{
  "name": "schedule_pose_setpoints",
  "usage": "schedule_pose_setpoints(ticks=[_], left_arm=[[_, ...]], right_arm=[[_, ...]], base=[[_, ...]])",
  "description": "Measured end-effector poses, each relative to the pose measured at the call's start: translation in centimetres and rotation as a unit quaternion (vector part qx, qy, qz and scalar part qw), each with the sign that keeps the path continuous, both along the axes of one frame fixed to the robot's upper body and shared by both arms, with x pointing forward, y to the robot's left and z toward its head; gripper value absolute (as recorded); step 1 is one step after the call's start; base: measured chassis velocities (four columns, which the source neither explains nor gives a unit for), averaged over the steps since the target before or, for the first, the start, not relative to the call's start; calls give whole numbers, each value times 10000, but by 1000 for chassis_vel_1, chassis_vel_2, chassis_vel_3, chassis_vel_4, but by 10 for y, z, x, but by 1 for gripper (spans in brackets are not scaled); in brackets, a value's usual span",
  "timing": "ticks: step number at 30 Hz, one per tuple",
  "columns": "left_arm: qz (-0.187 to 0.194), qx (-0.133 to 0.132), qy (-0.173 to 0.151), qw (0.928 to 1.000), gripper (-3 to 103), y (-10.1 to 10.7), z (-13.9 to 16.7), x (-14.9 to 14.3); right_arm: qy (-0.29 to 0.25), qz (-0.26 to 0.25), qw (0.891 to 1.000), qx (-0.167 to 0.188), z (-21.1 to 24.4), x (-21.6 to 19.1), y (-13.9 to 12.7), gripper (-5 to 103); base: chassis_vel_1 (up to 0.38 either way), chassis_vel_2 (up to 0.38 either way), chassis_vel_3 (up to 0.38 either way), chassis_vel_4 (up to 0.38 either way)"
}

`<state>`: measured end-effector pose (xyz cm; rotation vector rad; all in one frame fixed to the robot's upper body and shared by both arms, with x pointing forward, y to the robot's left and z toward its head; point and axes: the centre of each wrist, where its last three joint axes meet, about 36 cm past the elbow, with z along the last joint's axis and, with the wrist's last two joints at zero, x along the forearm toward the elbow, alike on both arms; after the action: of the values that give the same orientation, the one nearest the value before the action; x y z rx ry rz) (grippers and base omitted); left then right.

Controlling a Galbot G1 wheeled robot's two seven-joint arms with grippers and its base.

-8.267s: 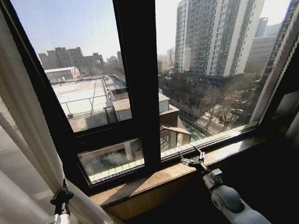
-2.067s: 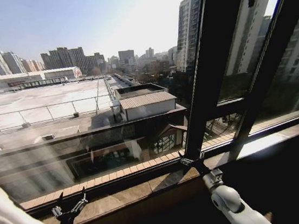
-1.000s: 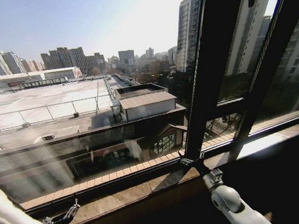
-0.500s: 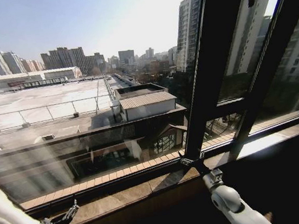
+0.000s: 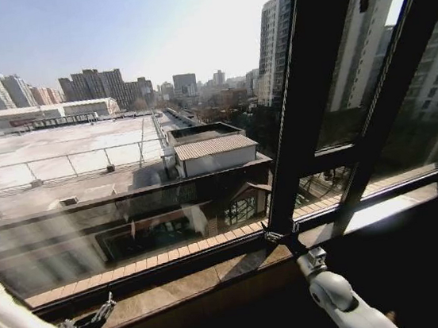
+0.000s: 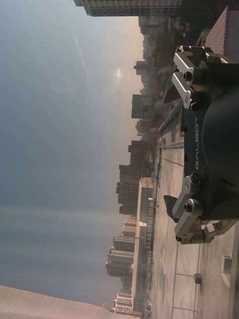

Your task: Open the curtains by pulling them apart, changing their state from closed to fully open.

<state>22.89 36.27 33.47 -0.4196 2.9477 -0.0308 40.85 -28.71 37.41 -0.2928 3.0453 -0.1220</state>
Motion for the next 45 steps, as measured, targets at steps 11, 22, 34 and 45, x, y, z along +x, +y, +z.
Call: schedule_pose_setpoints(ticks=[11, 22, 34, 45], left_arm=[[0, -4, 0, 10000, 100, 0, 0, 0], [-1, -4, 0, 10000, 100, 0, 0, 0], [-1, -4, 0, 10000, 100, 0, 0, 0], [0, -4, 0, 10000, 100, 0, 0, 0]], right_arm=[[0, 0, 10000, 0, 0, 0, 0, 100], [0, 0, 10000, 0, 0, 0, 0, 100], [0, 0, 10000, 0, 0, 0, 0, 100], [0, 0, 10000, 0, 0, 0, 0, 100]], base=[[-258, -249, 245, 242], [-343, -347, 346, 344], [-362, -351, 355, 359], [-348, -353, 350, 347]])
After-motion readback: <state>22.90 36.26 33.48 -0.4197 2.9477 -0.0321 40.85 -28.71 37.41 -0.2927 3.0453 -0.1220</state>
